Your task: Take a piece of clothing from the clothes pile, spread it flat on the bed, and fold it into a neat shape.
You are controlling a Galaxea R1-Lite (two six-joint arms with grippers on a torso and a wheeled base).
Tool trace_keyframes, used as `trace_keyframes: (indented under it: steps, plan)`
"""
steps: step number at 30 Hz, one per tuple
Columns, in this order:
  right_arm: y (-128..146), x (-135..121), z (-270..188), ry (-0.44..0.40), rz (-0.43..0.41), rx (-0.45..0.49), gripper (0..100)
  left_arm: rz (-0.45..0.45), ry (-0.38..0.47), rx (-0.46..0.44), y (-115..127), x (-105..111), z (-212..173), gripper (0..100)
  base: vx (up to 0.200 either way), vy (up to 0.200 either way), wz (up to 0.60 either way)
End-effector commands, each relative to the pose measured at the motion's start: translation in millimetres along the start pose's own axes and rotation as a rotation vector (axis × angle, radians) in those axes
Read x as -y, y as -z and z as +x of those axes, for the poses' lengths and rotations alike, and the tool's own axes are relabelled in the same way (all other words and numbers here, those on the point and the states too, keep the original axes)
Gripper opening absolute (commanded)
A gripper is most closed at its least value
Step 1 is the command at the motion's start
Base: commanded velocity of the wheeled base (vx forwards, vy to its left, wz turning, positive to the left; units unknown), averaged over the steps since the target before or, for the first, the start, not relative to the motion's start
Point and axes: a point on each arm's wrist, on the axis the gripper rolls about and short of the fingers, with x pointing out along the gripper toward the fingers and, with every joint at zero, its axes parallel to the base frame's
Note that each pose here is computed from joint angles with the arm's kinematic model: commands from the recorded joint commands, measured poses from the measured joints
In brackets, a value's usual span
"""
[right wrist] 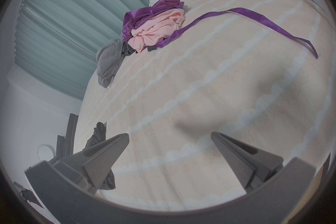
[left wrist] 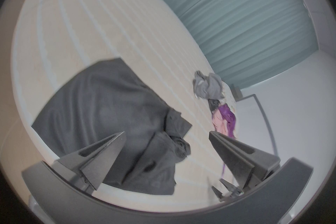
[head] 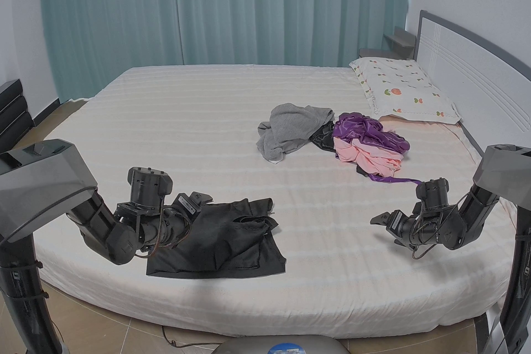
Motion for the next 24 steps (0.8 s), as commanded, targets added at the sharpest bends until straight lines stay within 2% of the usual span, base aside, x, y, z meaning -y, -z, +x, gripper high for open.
trace_keyframes:
  steps: [1,5,24]
  plan:
    - [3,-2,-2,-0.004,-0.007,-0.006,100,-0.090,-0.005,-0.019,-16,-26,-5,100,0.000,0.200,0.00]
    - [4,-2,-1,-0.002,-0.010,-0.008,100,-0.109,-0.024,-0.018,-19,-44,1,100,0.000,0.200,0.00]
    - [14,-14,-2,-0.021,-0.050,-0.025,100,-0.101,-0.003,-0.010,-18,-45,3,100,0.000,0.200,0.00]
